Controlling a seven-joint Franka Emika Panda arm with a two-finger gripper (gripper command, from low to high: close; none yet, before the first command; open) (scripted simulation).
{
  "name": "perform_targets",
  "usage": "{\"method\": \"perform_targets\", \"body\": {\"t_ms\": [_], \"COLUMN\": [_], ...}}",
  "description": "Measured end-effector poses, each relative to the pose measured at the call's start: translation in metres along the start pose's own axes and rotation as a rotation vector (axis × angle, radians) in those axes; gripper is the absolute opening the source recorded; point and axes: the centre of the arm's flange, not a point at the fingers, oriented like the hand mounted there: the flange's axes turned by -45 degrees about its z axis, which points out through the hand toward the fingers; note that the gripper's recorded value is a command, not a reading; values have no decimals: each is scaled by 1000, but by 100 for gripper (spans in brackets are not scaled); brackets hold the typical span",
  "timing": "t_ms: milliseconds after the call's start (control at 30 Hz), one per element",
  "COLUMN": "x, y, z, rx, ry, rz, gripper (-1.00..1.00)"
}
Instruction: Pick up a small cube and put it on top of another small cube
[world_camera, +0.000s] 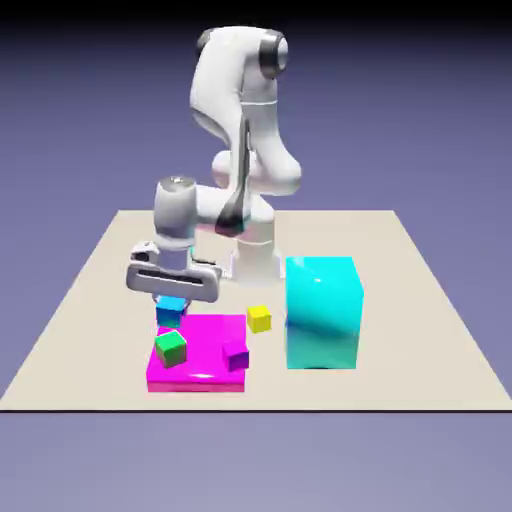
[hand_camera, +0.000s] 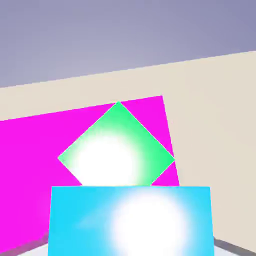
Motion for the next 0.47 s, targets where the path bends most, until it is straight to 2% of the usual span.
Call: {"method": "perform_targets", "body": {"t_ms": [167,333,367,467], "x": [10,11,10,11], "y": [19,18,18,18], "z": [-22,38,47,35], "rx": [24,24,23,24], "ry": [51,51,51,51], "rz": [163,163,164,163], "gripper": [-100,-100,100,100]}}
